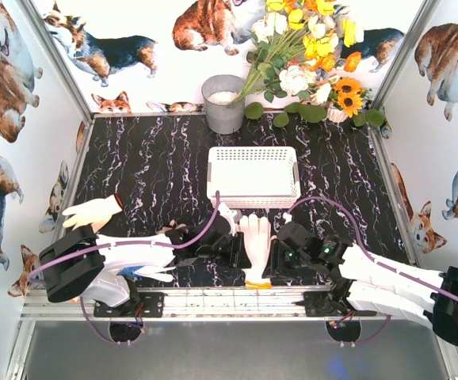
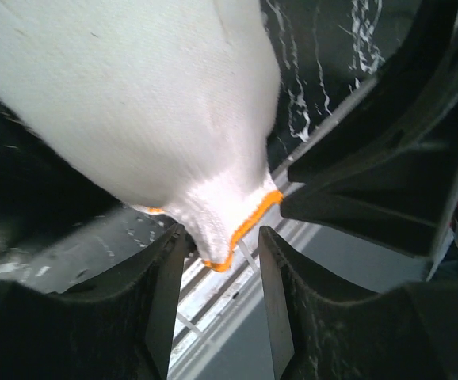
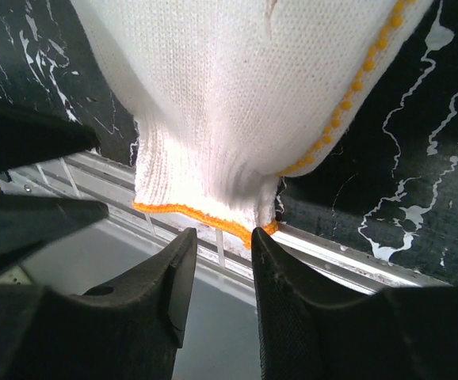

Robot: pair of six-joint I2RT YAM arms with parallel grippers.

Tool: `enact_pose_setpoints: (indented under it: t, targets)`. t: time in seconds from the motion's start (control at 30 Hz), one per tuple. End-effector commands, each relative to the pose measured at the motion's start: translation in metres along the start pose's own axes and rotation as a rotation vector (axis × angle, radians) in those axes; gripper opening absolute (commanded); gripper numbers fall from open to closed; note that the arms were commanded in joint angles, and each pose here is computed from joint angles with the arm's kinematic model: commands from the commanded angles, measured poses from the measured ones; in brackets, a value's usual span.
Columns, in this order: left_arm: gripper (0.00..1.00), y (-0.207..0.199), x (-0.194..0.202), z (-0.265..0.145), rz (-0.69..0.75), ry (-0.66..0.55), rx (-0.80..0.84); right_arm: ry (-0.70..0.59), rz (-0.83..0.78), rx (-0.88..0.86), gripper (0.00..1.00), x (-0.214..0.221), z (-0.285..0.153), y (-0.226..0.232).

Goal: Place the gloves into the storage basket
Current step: Pair the glove with the glove.

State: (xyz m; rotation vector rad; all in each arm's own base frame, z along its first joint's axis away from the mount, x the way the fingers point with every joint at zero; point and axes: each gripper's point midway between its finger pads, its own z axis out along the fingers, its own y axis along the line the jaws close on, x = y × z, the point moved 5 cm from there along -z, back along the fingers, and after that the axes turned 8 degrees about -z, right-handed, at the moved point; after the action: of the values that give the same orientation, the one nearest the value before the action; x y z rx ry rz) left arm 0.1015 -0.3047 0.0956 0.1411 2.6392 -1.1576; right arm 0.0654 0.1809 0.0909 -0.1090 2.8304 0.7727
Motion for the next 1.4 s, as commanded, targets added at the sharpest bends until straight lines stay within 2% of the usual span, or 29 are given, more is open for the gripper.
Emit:
enact_pose_setpoints:
  t: [0.0,0.17,0.4,0.6,0.9,1.13,1.23,1.37]
  targets:
    - [0.37,-0.012,0.02,0.006,-0.034,0.07,0.077,-0.014,0.024,-0.001,0.35,0.0,0.002,-0.001]
    - [0.34,-0.013,0.035,0.015,-0.034,0.106,0.052,0.009,0.022,-0.001,0.32,0.003,0.006,-0.002]
    - [0.34,-0.006,0.036,0.012,-0.054,0.08,0.024,0.009,0.015,0.002,0.31,0.002,0.009,-0.003]
    - [0.33,0.001,0.04,0.01,-0.062,0.083,0.0,0.025,0.007,0.017,0.26,0.003,0.012,-0.004]
    - [0.24,-0.002,0.046,0.016,-0.062,0.108,0.0,0.022,0.008,0.015,0.21,0.002,0.012,-0.003]
    - [0.1,-0.005,0.046,0.016,-0.078,0.101,0.009,0.031,0.002,0.02,0.09,0.002,0.008,-0.002]
    - [0.09,-0.01,0.045,0.012,-0.081,0.094,0.016,0.027,-0.012,0.022,0.03,0.0,0.003,0.001]
    - [0.08,-0.016,0.046,0.008,-0.073,0.092,0.021,0.026,-0.027,0.03,0.01,-0.001,-0.005,0.003]
